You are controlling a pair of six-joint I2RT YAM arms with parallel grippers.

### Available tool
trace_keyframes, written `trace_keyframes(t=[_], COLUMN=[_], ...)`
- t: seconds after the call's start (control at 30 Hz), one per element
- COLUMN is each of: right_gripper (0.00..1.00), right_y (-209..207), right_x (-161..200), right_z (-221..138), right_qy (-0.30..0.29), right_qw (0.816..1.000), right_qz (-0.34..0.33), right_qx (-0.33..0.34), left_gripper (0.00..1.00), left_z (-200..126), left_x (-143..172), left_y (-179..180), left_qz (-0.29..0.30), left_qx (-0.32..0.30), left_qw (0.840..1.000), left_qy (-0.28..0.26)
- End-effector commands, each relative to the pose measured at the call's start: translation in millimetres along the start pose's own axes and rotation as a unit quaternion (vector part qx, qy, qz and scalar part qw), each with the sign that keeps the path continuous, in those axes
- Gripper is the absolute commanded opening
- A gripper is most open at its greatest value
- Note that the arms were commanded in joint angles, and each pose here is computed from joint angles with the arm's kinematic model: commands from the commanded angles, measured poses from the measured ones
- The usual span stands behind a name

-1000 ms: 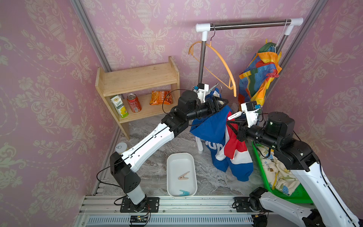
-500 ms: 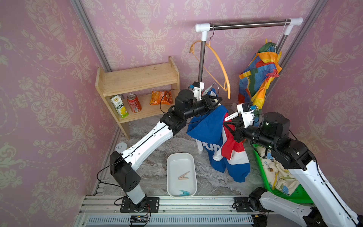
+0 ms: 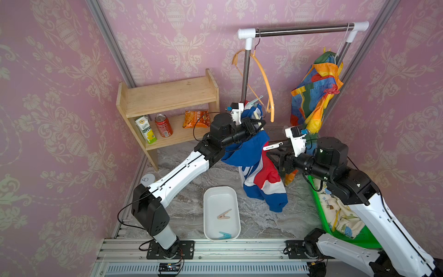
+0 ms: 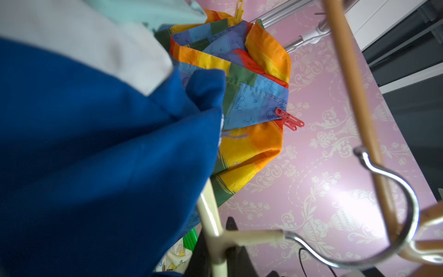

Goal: Remove the clothespins securing jackets to the hanger
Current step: Adjust the hanger.

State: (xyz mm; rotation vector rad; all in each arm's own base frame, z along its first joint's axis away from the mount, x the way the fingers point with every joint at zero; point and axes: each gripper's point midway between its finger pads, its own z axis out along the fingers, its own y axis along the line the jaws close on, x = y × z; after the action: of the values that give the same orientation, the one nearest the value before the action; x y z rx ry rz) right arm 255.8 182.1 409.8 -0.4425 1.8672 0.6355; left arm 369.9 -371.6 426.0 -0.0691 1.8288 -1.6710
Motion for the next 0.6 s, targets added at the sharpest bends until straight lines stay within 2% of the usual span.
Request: trace_keyframes(t=[0.0, 0.07, 0.2, 0.3, 0.37, 0.57], right_gripper=[0.83, 0.88, 0.85, 0.78, 0.78, 0.81], right_y=[7.9, 14.0, 26.3, 30.6, 28.6, 18.0], right_x=[-38.5, -42.1, -41.6, -41.4, -41.7, -25.4], right_z=[-35.4, -49.7, -52.9, -42.0, -36.2, -18.5], right_qy=[-0.064, -0.067, -0.045, -0.026, -0.017, 0.014], right_qw=[0.998, 0.997, 0.995, 0.983, 0.972, 0.953], right_qz=[-0.028, -0.030, 0.009, 0.077, 0.112, 0.175], right_qx=[0.001, -0.013, -0.086, -0.167, -0.207, -0.247], left_gripper=[0.00, 0.00, 0.00, 0.00, 0.00, 0.00], left_z=[-16.9, -22.0, -33.0, -38.7, -40.2, -37.6], left_x=[-18.3, -20.8, -30.1, -38.7, -44.2, -53.7], left_y=[-22.5, -25.8, -40.7, -48.2, -52.2, -53.6], left_qz=[0.035, 0.031, 0.030, 0.022, 0.011, -0.008], left_qx=[0.039, 0.052, 0.099, 0.133, 0.158, 0.189], left_qw=[0.998, 0.998, 0.995, 0.991, 0.987, 0.982], left_qy=[-0.028, -0.025, -0.014, -0.005, -0.001, 0.002])
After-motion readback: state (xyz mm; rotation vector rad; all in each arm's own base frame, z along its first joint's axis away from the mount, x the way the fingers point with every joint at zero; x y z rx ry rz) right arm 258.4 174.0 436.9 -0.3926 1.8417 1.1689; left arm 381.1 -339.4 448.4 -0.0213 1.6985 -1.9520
